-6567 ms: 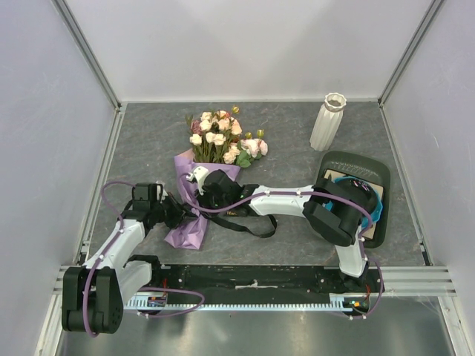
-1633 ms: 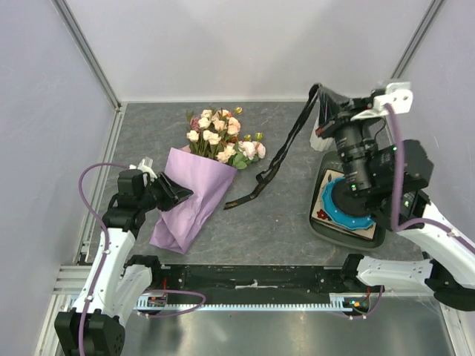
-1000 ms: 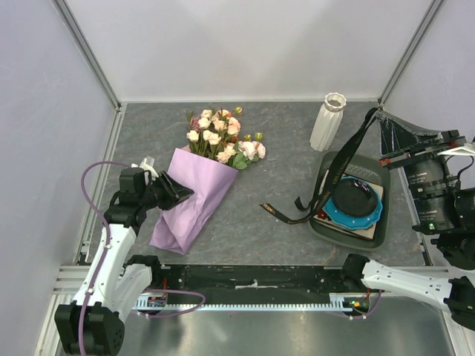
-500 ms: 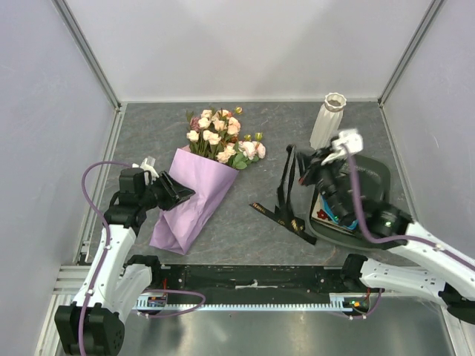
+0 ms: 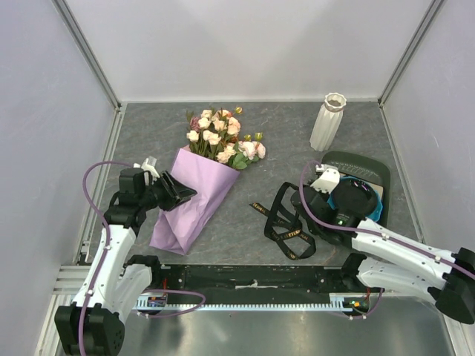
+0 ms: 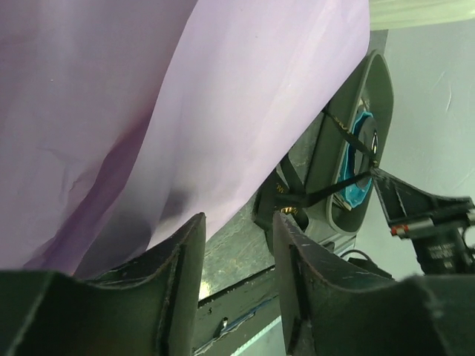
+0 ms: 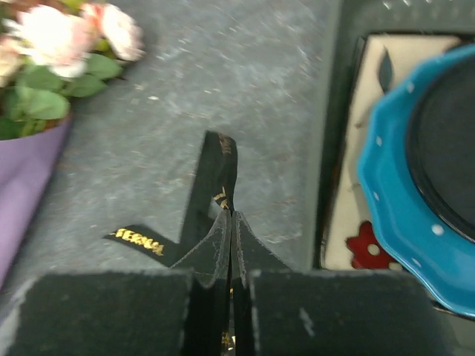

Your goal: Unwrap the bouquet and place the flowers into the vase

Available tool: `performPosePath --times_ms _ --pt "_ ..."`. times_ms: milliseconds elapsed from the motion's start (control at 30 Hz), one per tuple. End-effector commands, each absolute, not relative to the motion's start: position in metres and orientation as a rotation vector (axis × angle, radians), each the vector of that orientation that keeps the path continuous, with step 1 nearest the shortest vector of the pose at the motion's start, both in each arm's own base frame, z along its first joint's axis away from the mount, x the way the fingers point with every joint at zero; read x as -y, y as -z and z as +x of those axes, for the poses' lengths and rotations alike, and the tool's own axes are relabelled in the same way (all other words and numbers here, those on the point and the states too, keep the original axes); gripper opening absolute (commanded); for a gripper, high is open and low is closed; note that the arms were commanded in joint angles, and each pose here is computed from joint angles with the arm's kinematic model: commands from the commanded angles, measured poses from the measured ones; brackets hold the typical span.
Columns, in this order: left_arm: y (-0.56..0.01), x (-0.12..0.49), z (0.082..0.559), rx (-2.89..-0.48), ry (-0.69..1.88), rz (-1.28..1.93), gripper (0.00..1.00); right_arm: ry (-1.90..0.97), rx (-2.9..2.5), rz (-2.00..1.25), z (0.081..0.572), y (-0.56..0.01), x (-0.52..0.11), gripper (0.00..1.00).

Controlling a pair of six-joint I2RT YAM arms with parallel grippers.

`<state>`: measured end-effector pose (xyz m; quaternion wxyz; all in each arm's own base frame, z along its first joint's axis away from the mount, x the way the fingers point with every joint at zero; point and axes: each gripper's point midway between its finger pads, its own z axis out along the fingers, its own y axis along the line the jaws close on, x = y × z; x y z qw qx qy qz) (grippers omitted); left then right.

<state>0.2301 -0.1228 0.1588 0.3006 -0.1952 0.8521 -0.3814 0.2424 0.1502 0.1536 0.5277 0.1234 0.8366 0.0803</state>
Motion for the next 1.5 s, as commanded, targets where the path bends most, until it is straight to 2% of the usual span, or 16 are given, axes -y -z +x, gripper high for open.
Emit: performPosePath --times_ms 0,100,167,200,267,300,333,500,567,633,733,800,900,1100,1333,1467 --pt "-0.189 0.132 0.233 -2.191 1.081 -0.36 0.51 -0.143 -2.04 0.487 0.242 -0.127 -0.131 0.0" --pt "-0.209 0.148 0.225 -2.157 1.216 -0.219 0.57 -0.117 -2.059 0.495 0.24 -0.12 -0.126 0.0" --pt "-0.232 0.16 0.215 -2.099 1.329 -0.088 0.59 -0.115 -2.06 0.48 0.239 -0.121 -0.126 0.13" --pt "-0.249 0.162 0.21 -2.049 1.348 -0.029 0.61 -0.104 -2.062 0.451 0.24 -0.123 -0.125 0.28" --pt "-0.275 0.166 0.2 -1.957 1.363 0.079 0.66 -0.106 -2.053 0.415 0.242 -0.132 -0.127 0.42" --pt "-0.297 0.165 0.193 -1.881 1.331 0.147 0.69 -0.088 -2.055 0.36 0.243 -0.136 -0.127 0.64" --pt "-0.308 0.165 0.19 -1.848 1.31 0.18 0.72 -0.098 -2.043 0.327 0.246 -0.148 -0.131 0.74" --pt "-0.349 0.152 0.181 -1.763 1.122 0.228 0.75 -0.152 -2.023 0.104 0.26 -0.184 -0.161 0.88" --pt "-0.349 0.14 0.191 -1.78 1.022 0.155 0.75 -0.196 -2.053 -0.02 0.265 -0.189 -0.185 0.88" --pt "-0.34 0.132 0.199 -1.812 0.965 0.091 0.73 -0.273 -2.165 -0.104 0.262 -0.162 -0.216 0.85" --pt "-0.314 0.124 0.209 -1.911 0.928 -0.006 0.67 -0.463 -2.276 -0.188 0.247 -0.122 -0.257 0.71" --pt "-0.287 0.121 0.216 -2.007 0.917 -0.085 0.64 -0.612 -2.259 -0.181 0.245 -0.115 -0.285 0.63" --pt "-0.248 0.125 0.219 -2.116 0.968 -0.156 0.62 -0.736 -2.26 -0.227 0.239 -0.097 -0.314 0.59" --pt "-0.171 0.131 0.225 -2.287 1.054 -0.336 0.52 -0.881 -2.23 -0.307 0.252 -0.088 -0.368 0.58" --pt "-0.117 0.124 0.231 -2.424 0.952 -0.482 0.53 -0.93 -2.176 -0.302 0.278 -0.073 -0.403 0.57" --pt "-0.101 0.113 0.243 -2.393 0.87 -0.637 0.53 -0.931 -2.143 -0.302 0.294 -0.069 -0.413 0.57"
